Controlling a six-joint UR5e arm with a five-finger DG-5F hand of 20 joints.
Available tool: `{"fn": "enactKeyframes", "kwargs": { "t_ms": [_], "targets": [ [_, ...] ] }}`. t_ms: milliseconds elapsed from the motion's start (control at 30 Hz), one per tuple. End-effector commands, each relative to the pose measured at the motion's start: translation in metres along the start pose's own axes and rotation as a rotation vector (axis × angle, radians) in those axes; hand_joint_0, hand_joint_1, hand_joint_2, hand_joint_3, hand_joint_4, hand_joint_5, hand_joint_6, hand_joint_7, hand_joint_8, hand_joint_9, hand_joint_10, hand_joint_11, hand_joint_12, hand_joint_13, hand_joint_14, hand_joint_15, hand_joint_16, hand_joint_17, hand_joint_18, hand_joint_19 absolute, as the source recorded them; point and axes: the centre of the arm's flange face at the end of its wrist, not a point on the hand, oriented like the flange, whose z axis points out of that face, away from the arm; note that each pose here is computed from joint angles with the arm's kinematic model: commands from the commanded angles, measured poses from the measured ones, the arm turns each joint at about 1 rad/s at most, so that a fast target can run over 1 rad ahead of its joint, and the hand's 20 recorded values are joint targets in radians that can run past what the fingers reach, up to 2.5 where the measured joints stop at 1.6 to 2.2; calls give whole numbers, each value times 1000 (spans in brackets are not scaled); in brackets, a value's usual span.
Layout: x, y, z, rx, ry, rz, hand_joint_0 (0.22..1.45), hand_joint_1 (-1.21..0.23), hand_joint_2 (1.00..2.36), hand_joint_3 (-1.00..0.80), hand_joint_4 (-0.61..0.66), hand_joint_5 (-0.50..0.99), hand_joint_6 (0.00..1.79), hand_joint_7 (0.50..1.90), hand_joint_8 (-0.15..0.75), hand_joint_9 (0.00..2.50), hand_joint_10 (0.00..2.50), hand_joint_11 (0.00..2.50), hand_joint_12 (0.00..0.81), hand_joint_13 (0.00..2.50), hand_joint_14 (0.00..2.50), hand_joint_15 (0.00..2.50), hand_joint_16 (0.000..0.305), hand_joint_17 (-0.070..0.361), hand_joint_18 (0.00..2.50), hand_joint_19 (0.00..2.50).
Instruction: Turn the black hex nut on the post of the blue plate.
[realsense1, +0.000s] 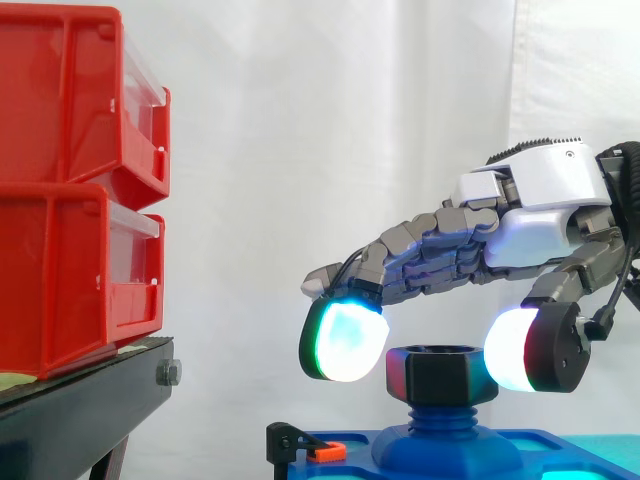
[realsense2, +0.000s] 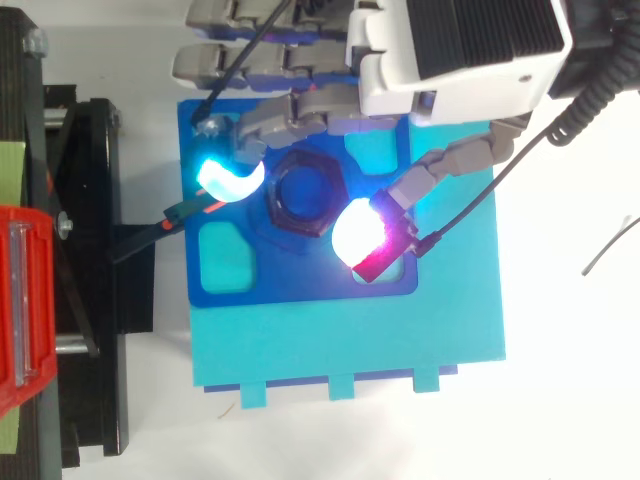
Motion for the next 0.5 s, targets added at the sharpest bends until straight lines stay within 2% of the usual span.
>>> {"fn": "enactKeyframes", "kwargs": {
  "t_ms": [0,467],
  "targets": [
    [0,-2,-1,-4,5,0,499,-691,1000,-500,105,-300,502,732,149,0,0,0,317,0,0,0,47,106,0,19],
    [-1,-3,-3,-12,10,1,497,-683,1000,-500,120,-297,502,740,153,0,0,0,318,0,0,0,47,106,0,33]
  ]
}}
